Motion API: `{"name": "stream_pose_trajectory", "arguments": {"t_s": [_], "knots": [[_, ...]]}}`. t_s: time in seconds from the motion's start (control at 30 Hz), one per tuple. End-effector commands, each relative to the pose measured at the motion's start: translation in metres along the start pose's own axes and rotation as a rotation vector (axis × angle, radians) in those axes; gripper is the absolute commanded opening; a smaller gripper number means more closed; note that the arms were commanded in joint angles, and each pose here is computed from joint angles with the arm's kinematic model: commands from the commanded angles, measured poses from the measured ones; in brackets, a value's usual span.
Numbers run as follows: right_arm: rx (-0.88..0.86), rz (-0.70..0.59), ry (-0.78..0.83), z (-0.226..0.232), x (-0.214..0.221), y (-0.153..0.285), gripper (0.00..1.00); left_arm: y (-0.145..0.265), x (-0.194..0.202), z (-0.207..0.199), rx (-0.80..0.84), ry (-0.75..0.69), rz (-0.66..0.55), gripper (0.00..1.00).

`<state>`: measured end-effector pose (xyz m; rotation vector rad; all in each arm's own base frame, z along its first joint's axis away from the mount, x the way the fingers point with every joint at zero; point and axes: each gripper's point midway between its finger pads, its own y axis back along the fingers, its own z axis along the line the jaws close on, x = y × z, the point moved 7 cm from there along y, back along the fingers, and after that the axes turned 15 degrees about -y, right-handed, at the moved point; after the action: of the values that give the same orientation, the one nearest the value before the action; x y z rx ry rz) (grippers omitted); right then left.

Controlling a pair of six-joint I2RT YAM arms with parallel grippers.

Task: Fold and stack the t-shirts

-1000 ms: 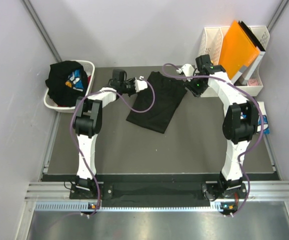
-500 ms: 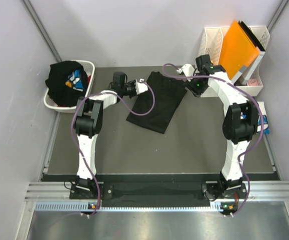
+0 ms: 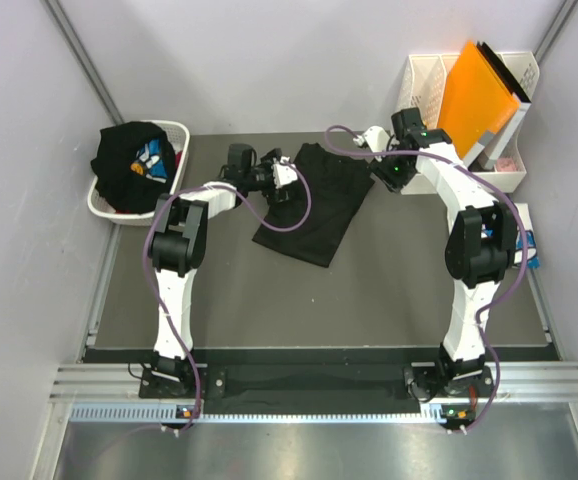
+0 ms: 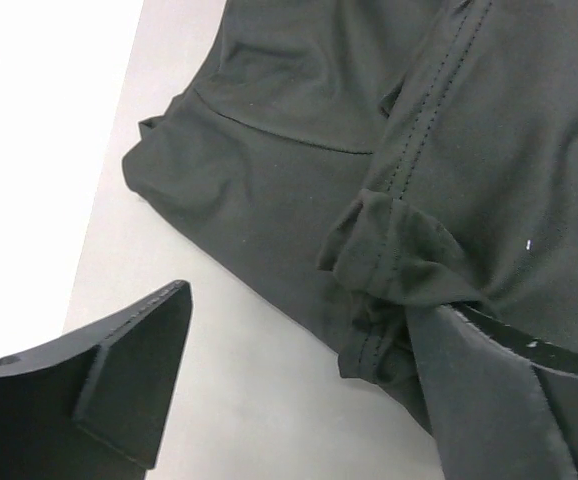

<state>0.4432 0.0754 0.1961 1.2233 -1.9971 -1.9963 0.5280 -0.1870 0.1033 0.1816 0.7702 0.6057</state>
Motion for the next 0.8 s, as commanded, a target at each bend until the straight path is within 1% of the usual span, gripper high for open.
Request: {"name": "stream_pose_trajectory", "arguments": {"t_s": [0.0,0.03,0.07,0.1,0.13,0.2,0.23,0.3,0.33,0.37,0.43,0.47,0.57,0.77], "knots": [[0.025,-0.048,0.012,-0.005,-0.013,0.012,0.44,0.009,-0.017,0.016,-0.06,-0.065,-0.021,0.95],[0.021,-0.047,0.011,-0.004,-0.013,0.011,0.44,0.01,-0.019,0.021,-0.092,-0.087,-0.019,0.95],[0.019,-0.047,0.011,-0.004,-0.013,0.011,0.44,0.01,-0.017,0.018,-0.097,-0.089,-0.011,0.95],[0.02,-0.05,0.011,-0.003,-0.013,0.011,0.44,0.012,-0.013,0.019,-0.122,-0.099,0.028,0.95],[0.019,-0.047,0.009,-0.004,-0.012,0.01,0.44,0.014,-0.015,0.028,-0.176,-0.137,0.035,0.95],[0.019,-0.047,0.009,-0.004,-0.012,0.01,0.44,0.013,-0.012,0.027,-0.225,-0.18,0.096,0.94],[0.017,-0.047,0.009,-0.003,-0.012,0.011,0.44,0.015,-0.007,0.031,-0.271,-0.203,0.158,0.94],[0.017,-0.049,0.008,-0.003,-0.012,0.011,0.44,0.018,-0.008,0.039,-0.367,-0.259,0.194,0.94],[0.016,-0.05,0.008,-0.003,-0.011,0.012,0.44,0.021,-0.001,0.042,-0.417,-0.256,0.264,0.95],[0.015,-0.048,0.008,-0.003,-0.011,0.011,0.44,0.025,-0.001,0.052,-0.478,-0.267,0.278,0.95],[0.015,-0.047,0.008,-0.002,-0.01,0.012,0.44,0.029,0.007,0.058,-0.533,-0.241,0.341,0.95],[0.014,-0.049,0.008,-0.002,-0.01,0.013,0.44,0.031,0.006,0.065,-0.56,-0.236,0.345,0.95],[0.013,-0.051,0.01,-0.002,-0.011,0.013,0.44,0.036,0.007,0.068,-0.572,-0.207,0.351,0.95],[0.019,-0.062,0.012,-0.003,-0.013,0.016,0.44,0.041,0.004,0.068,-0.568,-0.237,0.36,0.95]]}}
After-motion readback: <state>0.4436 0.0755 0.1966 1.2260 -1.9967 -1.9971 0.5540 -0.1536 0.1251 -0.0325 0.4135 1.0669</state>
